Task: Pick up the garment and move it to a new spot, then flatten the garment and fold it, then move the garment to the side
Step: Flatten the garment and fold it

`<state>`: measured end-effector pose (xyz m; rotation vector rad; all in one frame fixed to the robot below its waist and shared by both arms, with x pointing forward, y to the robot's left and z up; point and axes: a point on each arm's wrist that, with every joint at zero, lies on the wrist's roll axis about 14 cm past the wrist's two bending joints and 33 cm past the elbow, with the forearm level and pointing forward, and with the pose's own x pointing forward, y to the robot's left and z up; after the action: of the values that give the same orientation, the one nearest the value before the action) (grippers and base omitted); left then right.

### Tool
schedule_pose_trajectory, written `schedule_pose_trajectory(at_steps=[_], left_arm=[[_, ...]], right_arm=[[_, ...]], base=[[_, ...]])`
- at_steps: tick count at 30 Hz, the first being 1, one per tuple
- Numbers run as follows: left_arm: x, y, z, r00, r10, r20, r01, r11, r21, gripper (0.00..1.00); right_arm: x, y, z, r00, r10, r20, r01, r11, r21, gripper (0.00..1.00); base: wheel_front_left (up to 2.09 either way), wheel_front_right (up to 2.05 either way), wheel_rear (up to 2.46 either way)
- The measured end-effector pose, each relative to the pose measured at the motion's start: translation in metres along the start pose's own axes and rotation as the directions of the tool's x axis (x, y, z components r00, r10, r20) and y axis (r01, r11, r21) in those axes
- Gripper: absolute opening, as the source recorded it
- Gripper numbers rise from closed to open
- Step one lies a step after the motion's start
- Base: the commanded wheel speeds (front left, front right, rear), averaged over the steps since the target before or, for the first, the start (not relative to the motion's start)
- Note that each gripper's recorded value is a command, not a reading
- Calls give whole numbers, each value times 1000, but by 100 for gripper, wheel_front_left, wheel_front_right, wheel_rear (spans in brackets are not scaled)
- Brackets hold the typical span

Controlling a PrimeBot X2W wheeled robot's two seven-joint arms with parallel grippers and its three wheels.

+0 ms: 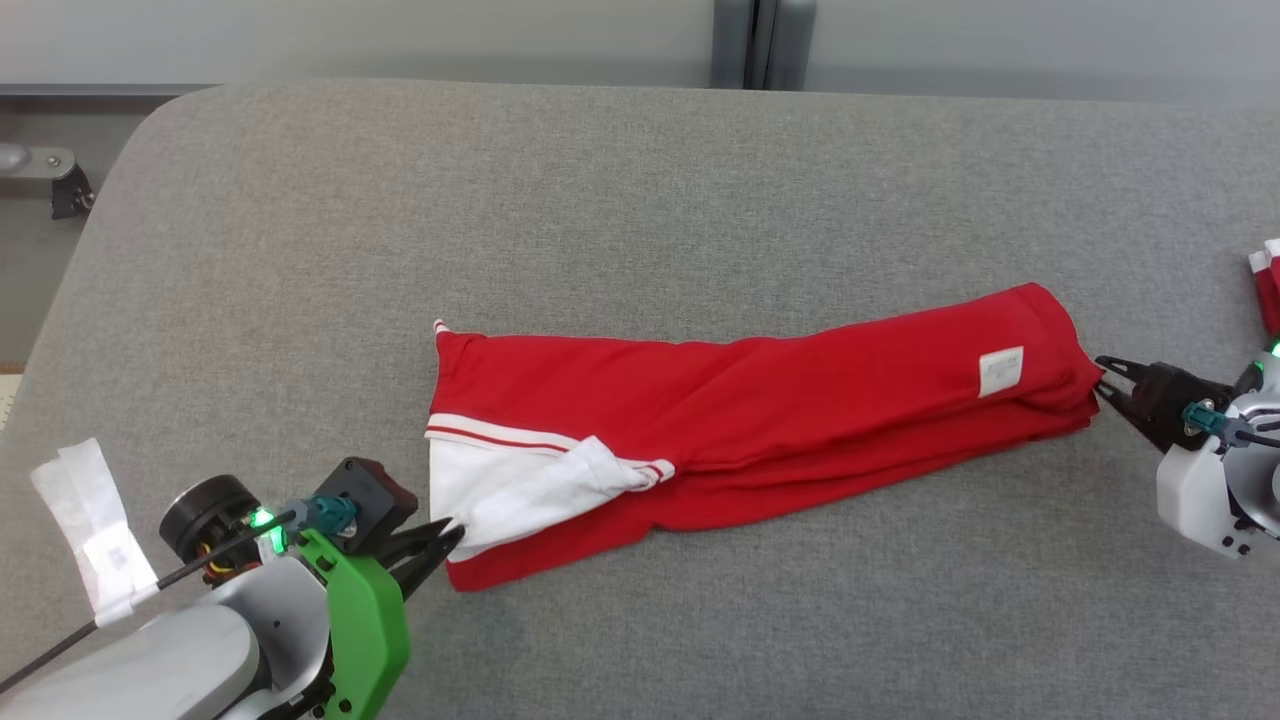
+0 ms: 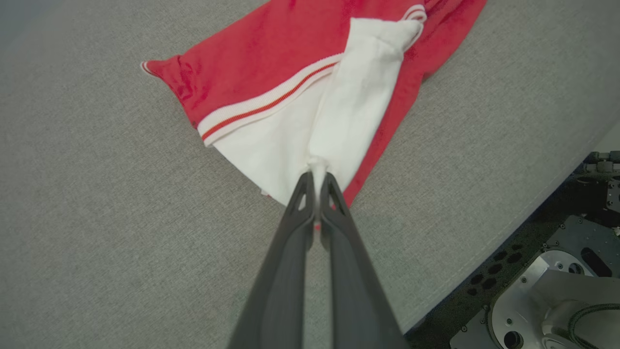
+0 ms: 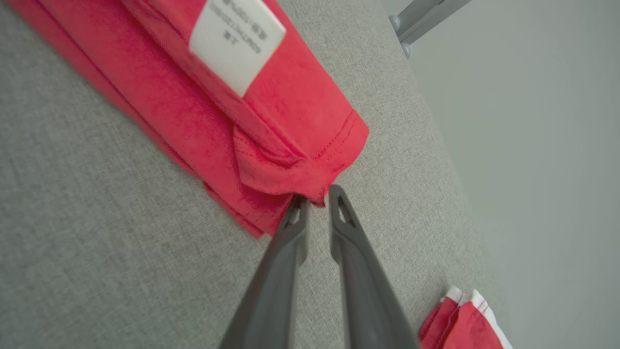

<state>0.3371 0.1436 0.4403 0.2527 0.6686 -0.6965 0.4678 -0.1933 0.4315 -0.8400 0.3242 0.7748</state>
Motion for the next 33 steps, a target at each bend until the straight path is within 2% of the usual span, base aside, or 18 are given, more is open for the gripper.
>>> schedule_pose_trajectory(at_steps=[1,2,6,11,14,17,21,23,25,28,33], left_arm=[[1,-1,-2,1000,-3,-8,3,1000,-2,82],[2,-4,-4,1000,-11,-15,11,1000,-5,100],[6,-9,-2,1000,-15,8,15,1000,16,100],[6,2,13,995,43,93,-45,999,21,100],[4,16,33,977,111,184,-111,994,-10,100],[-3,38,67,915,219,339,-202,976,-85,100],[-17,64,101,778,368,509,-278,928,-247,100],[-24,75,111,716,442,541,-294,893,-340,100],[-28,80,119,675,483,558,-287,868,-405,100],[-40,85,134,590,537,604,-293,839,-459,100],[-46,81,122,524,595,609,-310,799,-514,100]], right_arm=[[-2,3,-3,1000,8,-9,-8,1000,0,100],[-3,2,-3,1000,7,-11,-7,1000,5,100],[-13,-6,-7,1000,-7,-24,7,1000,-3,100],[-29,-16,-16,998,-43,-52,43,999,9,100],[-36,-36,-14,992,-112,-51,114,992,57,100],[-41,-79,14,960,-277,34,263,941,213,100],[-49,-116,55,879,-450,157,354,837,417,100],[-53,-117,57,852,-494,172,368,799,475,100],[-52,-110,60,836,-517,186,364,774,517,100],[-53,-101,71,798,-561,219,346,725,595,100],[-56,-78,83,751,-610,253,312,665,678,100]], base=[[0,0,0],[0,0,0],[0,0,0],[0,0,0],[0,0,0],[0,0,0],[0,0,0],[0,0,0],[0,0,0],[0,0,0],[0,0,0]])
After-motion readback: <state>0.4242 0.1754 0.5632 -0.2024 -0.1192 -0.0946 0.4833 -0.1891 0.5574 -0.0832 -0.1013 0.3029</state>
